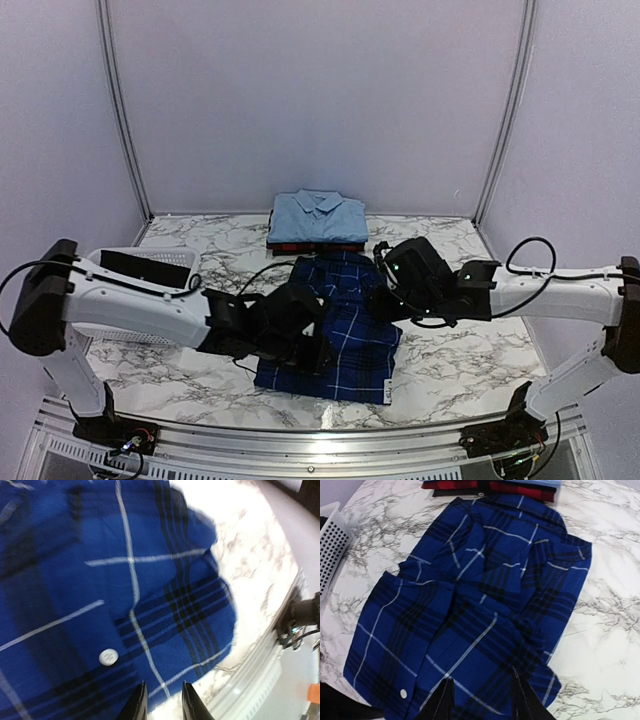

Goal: Fold and stack the long sleeve shirts
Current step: Adjust the 2/3-rectangle-folded shirt at the center of the board.

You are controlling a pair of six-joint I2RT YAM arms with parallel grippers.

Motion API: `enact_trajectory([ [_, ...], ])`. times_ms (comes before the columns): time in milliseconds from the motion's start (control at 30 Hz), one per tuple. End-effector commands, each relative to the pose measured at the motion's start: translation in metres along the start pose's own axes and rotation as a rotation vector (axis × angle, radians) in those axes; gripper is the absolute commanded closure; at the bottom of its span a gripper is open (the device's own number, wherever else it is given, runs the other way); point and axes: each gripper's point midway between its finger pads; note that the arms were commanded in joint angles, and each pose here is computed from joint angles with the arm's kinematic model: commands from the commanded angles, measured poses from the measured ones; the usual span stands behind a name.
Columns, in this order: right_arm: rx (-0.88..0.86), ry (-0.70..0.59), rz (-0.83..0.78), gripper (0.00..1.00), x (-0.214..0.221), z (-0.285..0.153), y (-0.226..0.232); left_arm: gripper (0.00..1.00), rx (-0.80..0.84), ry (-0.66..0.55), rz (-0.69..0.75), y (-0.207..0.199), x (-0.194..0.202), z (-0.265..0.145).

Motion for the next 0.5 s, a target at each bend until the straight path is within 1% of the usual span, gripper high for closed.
enact_trajectory([
  [0, -0.034, 0.071, 0.039, 0.66, 0.042, -0.005, 0.010, 0.73, -0.094, -0.093, -0.111, 0.038, -0.008, -0.054],
  [167, -0.060, 0.140, 0.053, 0.67, 0.086, -0.023, 0.023, 0.71, -0.150, -0.072, -0.181, 0.082, 0.030, -0.083],
  [233, -0.091, 0.169, 0.101, 0.67, 0.105, -0.031, 0.026, 0.68, -0.143, -0.070, -0.201, 0.093, 0.043, -0.091],
  [367, -0.118, 0.220, 0.147, 0.68, 0.140, -0.041, 0.025, 0.67, -0.110, -0.052, -0.180, 0.100, 0.057, -0.101],
  [467, -0.117, 0.259, 0.163, 0.68, 0.163, -0.044, 0.026, 0.63, -0.098, -0.038, -0.159, 0.103, 0.065, -0.102],
])
Point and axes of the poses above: each gripper's point midway between its finger pads, its own z axis out along the fingers, its own y axis along the line the jaws close on, x = y × z, and after that the axes turned 7 degrees about z, right-handed
